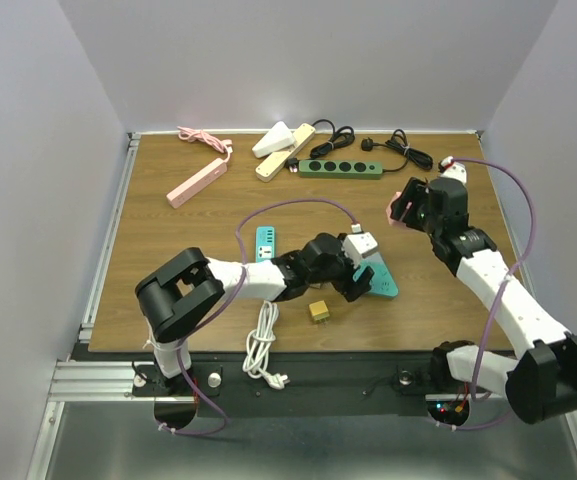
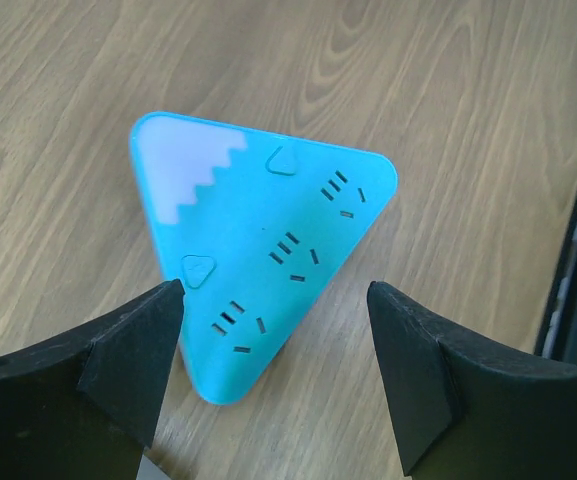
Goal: Insert the plug
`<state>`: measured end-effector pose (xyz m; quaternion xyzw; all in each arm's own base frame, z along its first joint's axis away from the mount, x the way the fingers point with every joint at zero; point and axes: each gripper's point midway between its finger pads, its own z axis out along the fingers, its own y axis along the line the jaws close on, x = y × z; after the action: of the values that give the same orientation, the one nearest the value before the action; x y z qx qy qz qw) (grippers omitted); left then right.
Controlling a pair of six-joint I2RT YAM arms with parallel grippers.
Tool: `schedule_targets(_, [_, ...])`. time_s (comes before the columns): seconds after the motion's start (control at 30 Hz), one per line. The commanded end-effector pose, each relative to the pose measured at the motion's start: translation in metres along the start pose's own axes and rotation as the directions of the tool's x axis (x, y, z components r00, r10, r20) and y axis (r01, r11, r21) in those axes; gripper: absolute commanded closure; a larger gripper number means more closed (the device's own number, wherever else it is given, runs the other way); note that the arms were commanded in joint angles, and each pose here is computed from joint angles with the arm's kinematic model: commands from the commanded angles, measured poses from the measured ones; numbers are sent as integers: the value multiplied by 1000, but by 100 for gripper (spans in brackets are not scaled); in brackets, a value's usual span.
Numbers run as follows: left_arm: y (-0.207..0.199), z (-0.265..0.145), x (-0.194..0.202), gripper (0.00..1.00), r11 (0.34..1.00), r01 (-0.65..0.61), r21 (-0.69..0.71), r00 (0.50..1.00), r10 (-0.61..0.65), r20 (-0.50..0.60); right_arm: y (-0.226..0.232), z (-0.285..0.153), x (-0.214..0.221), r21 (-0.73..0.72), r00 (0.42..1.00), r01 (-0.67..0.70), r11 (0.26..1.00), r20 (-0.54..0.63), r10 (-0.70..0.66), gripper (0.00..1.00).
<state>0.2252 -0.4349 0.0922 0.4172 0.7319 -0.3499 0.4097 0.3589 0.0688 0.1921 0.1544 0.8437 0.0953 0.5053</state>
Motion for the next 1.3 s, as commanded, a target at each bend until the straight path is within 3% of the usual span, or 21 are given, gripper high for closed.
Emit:
schedule_targets(0.0, [1, 5, -27, 14, 979, -181, -95, 981, 187, 61, -5, -25, -31, 27, 996, -15, 1000, 91, 12, 100])
schedule_targets(0.3, [2, 27, -25, 13, 903, -351, -249, 932, 363, 4, -5, -56, -51, 23, 990, -18, 1000, 142, 15, 100])
schedule_targets(0.6, [-6, 36, -11, 12, 885, -406, -226, 912, 409, -35, -7, -67, -60, 28, 986, -12, 1000, 165, 8, 100])
schedule_targets(0.9, [-26, 46, -6, 12, 907, -403, -124, 915, 404, -15, -6, -66, -61, 28, 987, -4, 1000, 162, -1, 99])
schedule_targets(1.27, [-10, 71, -8, 12, 916, -359, -179, 933, 359, -33, -8, -65, -54, 30, 989, -2, 1000, 150, -2, 99])
